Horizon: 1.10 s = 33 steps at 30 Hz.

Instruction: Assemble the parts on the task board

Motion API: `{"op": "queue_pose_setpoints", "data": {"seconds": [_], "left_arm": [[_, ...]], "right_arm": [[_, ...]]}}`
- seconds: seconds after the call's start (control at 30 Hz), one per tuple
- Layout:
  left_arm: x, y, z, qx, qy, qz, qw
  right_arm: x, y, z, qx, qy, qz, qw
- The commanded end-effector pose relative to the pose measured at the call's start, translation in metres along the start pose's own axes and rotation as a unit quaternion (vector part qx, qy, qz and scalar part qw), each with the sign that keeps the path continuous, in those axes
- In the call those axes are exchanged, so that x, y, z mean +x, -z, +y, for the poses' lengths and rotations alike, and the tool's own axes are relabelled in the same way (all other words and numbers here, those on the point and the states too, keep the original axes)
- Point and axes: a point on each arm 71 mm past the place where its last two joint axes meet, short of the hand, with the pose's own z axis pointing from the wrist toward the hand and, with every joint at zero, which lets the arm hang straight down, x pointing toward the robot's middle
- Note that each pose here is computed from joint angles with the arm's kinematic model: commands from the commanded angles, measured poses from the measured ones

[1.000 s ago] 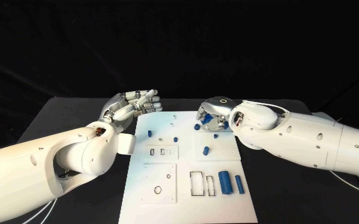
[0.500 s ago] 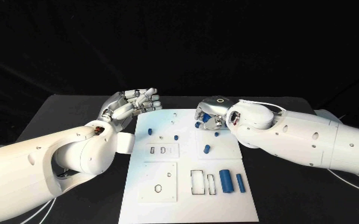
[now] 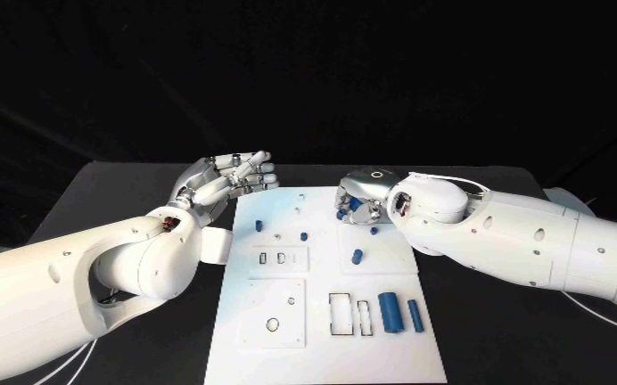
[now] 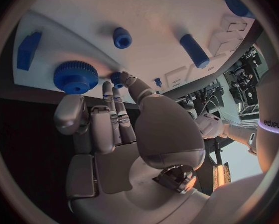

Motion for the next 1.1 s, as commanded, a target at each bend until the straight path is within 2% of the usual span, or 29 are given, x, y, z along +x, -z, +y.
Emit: {"op": "queue_pose_setpoints", "data": {"seconds": [0.03,0.3,0.53,0.93,1.1], "left_arm": [[0.0027,-0.0002,-0.0020,0.003,0.006,0.011,1.000],[0.0022,-0.0003,-0.0026,0.002,0.005,0.010,1.000],[0.0016,-0.0006,-0.0026,0.001,0.005,0.009,1.000],[-0.0016,-0.0018,-0.0017,-0.003,0.008,0.003,1.000],[-0.0017,-0.0023,-0.0012,-0.005,0.011,0.003,1.000]], "right_arm": [[0.002,-0.001,0.001,0.000,0.009,0.011,1.000],[0.001,-0.001,0.001,0.000,0.009,0.009,1.000],[-0.002,-0.001,0.001,0.002,0.006,-0.014,1.000],[-0.017,0.004,0.011,-0.016,-0.016,-0.086,0.996],[-0.024,0.000,0.012,-0.010,-0.020,-0.110,0.994]]}}
